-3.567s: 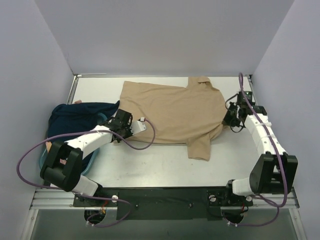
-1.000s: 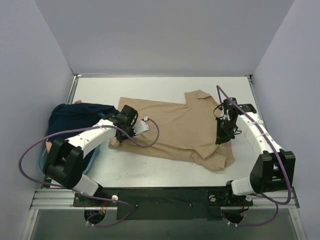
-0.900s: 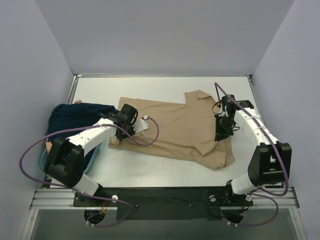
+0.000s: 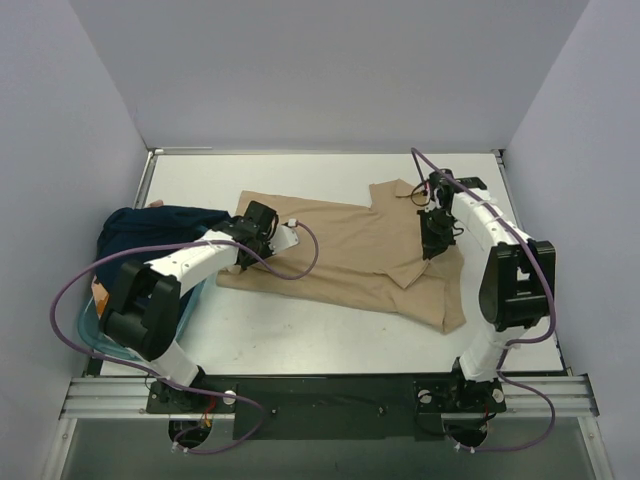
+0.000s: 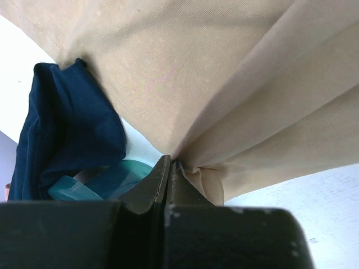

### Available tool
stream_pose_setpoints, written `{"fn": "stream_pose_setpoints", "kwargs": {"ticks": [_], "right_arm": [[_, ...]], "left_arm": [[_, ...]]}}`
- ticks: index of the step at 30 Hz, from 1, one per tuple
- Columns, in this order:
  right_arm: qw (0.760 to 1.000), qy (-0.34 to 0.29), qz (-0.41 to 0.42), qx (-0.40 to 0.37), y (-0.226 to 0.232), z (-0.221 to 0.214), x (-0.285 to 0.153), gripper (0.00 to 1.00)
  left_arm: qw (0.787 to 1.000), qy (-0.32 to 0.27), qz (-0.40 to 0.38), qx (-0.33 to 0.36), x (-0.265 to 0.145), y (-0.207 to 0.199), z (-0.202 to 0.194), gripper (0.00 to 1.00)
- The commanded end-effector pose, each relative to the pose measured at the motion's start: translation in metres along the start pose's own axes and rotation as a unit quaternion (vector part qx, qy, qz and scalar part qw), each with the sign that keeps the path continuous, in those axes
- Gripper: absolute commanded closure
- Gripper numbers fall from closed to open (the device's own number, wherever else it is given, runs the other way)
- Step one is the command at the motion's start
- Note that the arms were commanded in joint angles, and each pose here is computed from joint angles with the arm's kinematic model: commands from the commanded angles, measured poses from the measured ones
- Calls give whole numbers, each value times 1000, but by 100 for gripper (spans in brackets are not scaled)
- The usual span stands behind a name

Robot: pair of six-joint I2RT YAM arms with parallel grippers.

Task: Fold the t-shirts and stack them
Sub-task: Fold the flattened tshirt in 1/3 of the way

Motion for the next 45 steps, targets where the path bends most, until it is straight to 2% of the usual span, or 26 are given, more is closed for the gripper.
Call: {"fn": "stream_pose_setpoints", "kwargs": {"ticks": [1, 3, 5, 6, 8, 9, 10, 13, 15, 17, 18, 19, 20, 21, 24, 25, 26, 27, 28, 33, 39, 41, 42, 43, 44, 45], "right_arm": [[1000, 4, -18, -15, -5, 6, -3, 100], [1000, 3, -20, -18, -6, 8, -3, 100], [1000, 4, -20, -19, -6, 11, -1, 100], [1000, 1, -19, -20, -5, 14, -1, 100], [1000, -9, -20, -19, -6, 23, -2, 93], [999, -16, -27, -16, -8, 31, -2, 81], [999, -21, -40, -12, -12, 36, -4, 76], [996, -53, -71, 8, -22, 59, -18, 54], [993, -81, -82, 25, -27, 65, -37, 48], [989, -108, -87, 48, -32, 61, -57, 47], [989, -102, -83, 60, -31, 50, -54, 46], [986, -124, -80, 73, -34, 45, -68, 46], [987, -112, -70, 87, -32, 26, -58, 44], [984, -130, -66, 107, -38, 14, -68, 43], [976, -115, -20, 181, -39, -34, -46, 43], [969, -135, -15, 204, -45, -41, -52, 43], [966, -126, 6, 227, -41, -54, -39, 43], [962, -140, 14, 233, -39, -57, -40, 43], [961, -130, 26, 244, -33, -69, -32, 43], [956, -77, 57, 278, -21, -96, 4, 44], [943, -35, 81, 321, -21, -117, 36, 49], [940, -27, 96, 327, -18, -118, 43, 58], [938, -21, 100, 331, -18, -118, 46, 67], [937, -19, 106, 332, -17, -118, 48, 72], [936, -19, 108, 334, -19, -117, 50, 83], [934, -20, 107, 339, -22, -118, 51, 88]], "left_arm": [[1000, -17, 15, -15, 2, 12, 14, 98], [1000, -16, 15, -15, 4, 13, 13, 98], [999, -18, 20, -17, 5, 15, 14, 90], [999, -16, 25, -19, 5, 18, 14, 79], [999, -18, 43, -27, 6, 26, 18, 67], [997, -29, 57, -33, 6, 32, 24, 65], [996, -21, 80, -38, 6, 40, 23, 62], [985, -21, 159, -66, 3, 74, 29, 59], [977, -16, 194, -82, -1, 90, 28, 59], [972, -20, 213, -100, -8, 103, 27, 59], [969, -30, 219, -111, -17, 108, 28, 59], [972, -33, 203, -109, -19, 104, 27, 59], [973, -44, 198, -112, -30, 104, 27, 59], [981, -51, 158, -101, -33, 90, 26, 59], [994, -66, 46, -72, -51, 44, 9, 60], [994, -86, 9, -59, -58, 29, 9, 61], [997, -69, -26, -25, -52, 9, -7, 61], [995, -87, -47, -11, -57, 0, -8, 61], [995, -70, -61, 19, -47, -14, -24, 61], [995, -43, -52, 76, -20, -28, -51, 55], [995, -34, -39, 88, 6, -27, -48, 52], [995, -30, -32, 88, 13, -25, -47, 52], [996, -29, -28, 85, 15, -24, -46, 53], [996, -24, -30, 83, 20, -26, -47, 55], [996, -20, -30, 81, 22, -26, -48, 64], [996, -17, -29, 78, 23, -26, -49, 72]]}}
Point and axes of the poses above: each gripper's point midway between its finger pads, its own x axis out along the fingers, its own y axis along the line the jaws close on, z = x × y, the point moved 1 cm from there along -x, back along the fingers, and after that the axes turned 8 degrees about -x, right-handed, at the moved point
